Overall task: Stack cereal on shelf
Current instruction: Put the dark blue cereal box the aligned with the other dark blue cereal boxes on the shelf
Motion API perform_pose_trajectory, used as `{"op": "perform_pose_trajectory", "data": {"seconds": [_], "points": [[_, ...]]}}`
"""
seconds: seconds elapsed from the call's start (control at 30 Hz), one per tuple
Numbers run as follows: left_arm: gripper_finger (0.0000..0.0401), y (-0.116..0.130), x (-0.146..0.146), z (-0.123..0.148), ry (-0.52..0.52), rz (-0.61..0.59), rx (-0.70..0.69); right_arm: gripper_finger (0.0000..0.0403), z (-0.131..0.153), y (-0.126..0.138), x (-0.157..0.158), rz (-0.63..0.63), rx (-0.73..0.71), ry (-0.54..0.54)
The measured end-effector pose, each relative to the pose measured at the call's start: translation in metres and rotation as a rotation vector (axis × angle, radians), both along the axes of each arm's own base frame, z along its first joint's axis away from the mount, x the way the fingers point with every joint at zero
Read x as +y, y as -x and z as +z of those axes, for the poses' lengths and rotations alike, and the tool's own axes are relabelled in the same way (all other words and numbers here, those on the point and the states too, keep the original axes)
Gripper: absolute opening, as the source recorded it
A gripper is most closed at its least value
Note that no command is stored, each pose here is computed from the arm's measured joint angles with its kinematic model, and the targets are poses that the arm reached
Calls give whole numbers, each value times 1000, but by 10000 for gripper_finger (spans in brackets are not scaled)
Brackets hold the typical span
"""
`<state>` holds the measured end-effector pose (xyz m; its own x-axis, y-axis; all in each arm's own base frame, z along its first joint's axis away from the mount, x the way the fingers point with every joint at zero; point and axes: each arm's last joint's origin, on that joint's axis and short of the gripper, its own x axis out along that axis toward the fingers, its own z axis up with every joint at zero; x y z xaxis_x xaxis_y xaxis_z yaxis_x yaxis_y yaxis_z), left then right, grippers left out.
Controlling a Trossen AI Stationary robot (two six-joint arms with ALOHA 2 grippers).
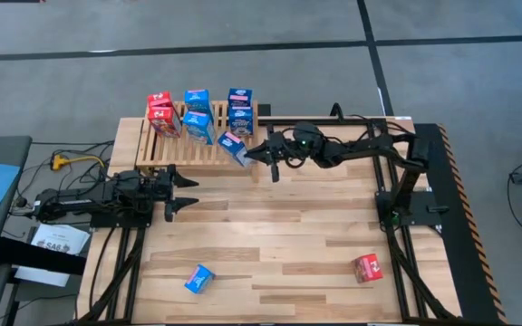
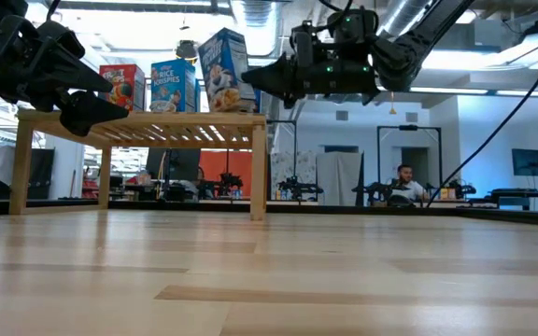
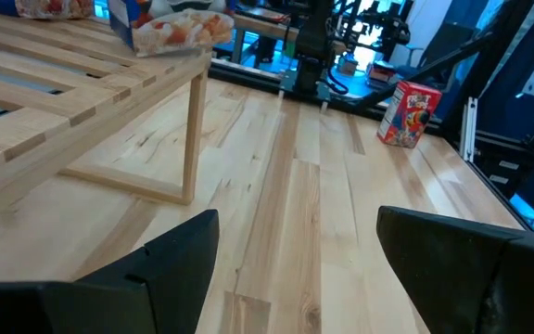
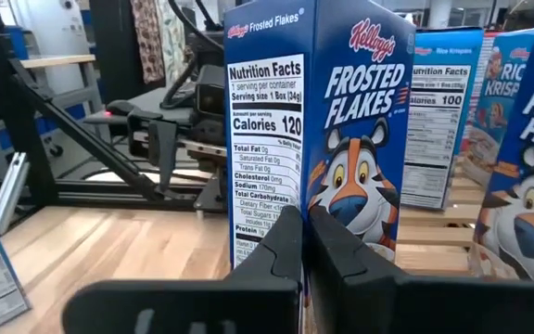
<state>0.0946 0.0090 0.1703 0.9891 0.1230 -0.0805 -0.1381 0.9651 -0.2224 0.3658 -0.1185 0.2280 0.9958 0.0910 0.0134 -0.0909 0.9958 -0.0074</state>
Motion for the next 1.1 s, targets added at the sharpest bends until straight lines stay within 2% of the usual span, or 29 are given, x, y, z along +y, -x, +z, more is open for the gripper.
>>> {"op": "perform_pose_trajectory", "data": {"seconds": [0.17,0.47,0.7,0.93,1.1], "points": [[283,0,0,0,0,0,0,32,-2,1,-3,-8,19,-7],[283,0,0,0,0,0,0,109,-6,1,-5,-49,58,-51],[283,0,0,0,0,0,0,150,-6,2,-6,-75,74,-108],[283,0,0,0,0,0,0,163,-5,2,-6,-82,87,-160],[283,0,0,0,0,0,0,164,18,16,-1,-118,120,-134]]}}
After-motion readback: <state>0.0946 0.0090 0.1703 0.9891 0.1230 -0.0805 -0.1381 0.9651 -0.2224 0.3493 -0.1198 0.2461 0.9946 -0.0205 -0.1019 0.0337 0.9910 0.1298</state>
